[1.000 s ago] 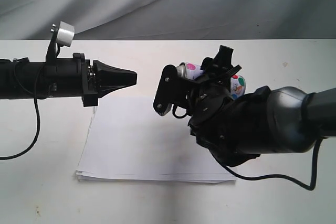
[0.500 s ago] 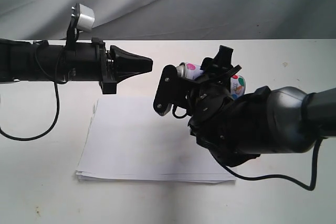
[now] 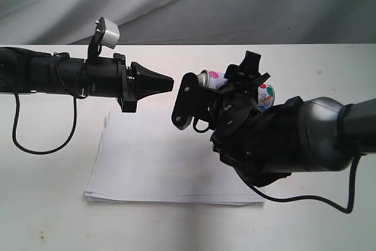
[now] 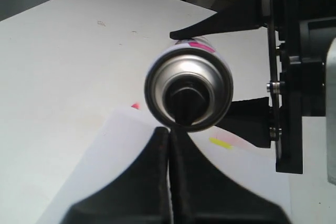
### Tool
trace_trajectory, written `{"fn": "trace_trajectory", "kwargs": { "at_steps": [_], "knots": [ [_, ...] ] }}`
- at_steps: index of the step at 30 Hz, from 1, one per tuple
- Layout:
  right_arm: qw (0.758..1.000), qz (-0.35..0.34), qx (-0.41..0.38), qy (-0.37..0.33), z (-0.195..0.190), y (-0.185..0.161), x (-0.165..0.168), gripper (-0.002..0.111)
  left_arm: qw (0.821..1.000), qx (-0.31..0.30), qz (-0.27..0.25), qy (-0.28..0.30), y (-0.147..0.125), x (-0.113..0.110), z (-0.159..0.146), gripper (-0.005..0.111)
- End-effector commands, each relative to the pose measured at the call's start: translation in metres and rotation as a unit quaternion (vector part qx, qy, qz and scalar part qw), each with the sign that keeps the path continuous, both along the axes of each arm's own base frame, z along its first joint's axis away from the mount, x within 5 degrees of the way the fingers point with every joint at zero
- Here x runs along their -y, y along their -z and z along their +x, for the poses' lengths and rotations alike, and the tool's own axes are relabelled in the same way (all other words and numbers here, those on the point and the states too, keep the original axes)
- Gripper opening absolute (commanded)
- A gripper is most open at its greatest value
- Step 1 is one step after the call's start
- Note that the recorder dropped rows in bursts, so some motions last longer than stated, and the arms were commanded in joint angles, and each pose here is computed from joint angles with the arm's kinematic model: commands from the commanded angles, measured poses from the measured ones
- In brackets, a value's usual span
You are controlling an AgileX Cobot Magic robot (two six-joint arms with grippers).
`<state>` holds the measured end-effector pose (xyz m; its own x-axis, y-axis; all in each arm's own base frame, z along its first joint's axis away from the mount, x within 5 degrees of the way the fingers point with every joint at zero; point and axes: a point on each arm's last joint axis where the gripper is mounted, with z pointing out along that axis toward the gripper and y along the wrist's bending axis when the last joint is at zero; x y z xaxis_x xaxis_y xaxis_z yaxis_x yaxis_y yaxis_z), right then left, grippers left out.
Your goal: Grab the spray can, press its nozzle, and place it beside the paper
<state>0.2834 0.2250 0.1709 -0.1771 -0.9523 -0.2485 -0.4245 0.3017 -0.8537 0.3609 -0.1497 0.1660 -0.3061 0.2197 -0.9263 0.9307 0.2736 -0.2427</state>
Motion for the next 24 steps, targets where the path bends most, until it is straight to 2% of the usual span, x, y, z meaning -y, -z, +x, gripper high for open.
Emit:
{"fn": "trace_trajectory", "kwargs": {
  "at_steps": [1, 9, 14, 18, 24],
  "knots": [
    [1.000, -0.015, 0.027, -0.001, 0.001, -0.008, 0.001, 0.000, 1.000, 0.005, -0.005, 0.011, -0.003, 0.003, -0.001, 0.000],
    [1.000, -0.015, 0.027, -0.001, 0.001, -0.008, 0.001, 0.000, 1.000, 0.007, -0.006, 0.013, -0.003, 0.005, -0.002, 0.000],
    [1.000, -0.015, 0.027, -0.001, 0.001, -0.008, 0.001, 0.000, 0.999, 0.015, -0.005, 0.033, -0.006, 0.020, -0.005, 0.000],
    [1.000, -0.015, 0.027, -0.001, 0.001, -0.008, 0.001, 0.000, 1.000, 0.016, 0.004, 0.021, -0.005, 0.030, -0.005, 0.000],
    [0.999, -0.023, 0.026, -0.005, 0.001, -0.008, 0.001, 0.000, 1.000, 0.017, 0.011, 0.024, -0.004, 0.033, -0.007, 0.000]
  ]
}}
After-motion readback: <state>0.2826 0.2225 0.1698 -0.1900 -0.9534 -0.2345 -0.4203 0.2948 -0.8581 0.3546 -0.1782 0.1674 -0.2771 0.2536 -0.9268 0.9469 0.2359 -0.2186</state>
